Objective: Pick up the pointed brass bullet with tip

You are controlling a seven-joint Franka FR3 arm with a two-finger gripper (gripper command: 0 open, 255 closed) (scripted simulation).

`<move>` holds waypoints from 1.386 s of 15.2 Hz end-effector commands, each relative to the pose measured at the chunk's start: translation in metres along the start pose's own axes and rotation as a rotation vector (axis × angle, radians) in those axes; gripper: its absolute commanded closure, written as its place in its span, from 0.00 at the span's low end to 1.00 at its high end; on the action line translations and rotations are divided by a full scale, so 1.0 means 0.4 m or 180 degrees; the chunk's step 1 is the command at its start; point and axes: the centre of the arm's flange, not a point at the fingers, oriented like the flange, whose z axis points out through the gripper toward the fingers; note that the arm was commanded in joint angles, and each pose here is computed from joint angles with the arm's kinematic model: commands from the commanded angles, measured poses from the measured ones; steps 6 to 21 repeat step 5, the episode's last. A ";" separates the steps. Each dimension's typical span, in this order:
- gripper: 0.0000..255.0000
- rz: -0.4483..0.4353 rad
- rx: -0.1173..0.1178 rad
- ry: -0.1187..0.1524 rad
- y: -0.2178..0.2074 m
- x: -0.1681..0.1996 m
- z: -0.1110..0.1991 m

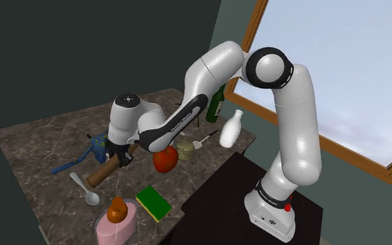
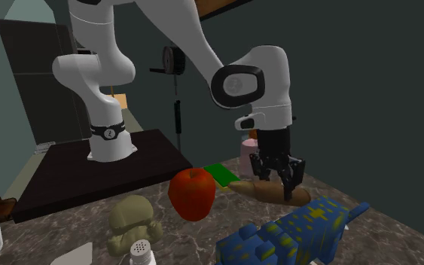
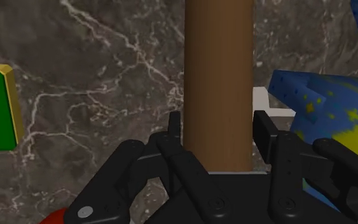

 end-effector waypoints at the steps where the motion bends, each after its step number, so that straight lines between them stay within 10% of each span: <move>1: 1.00 0.0000 0.0001 0.0000 -0.007 0.001 -0.028; 21: 1.00 0.0000 0.0001 0.0000 -0.013 0.002 -0.055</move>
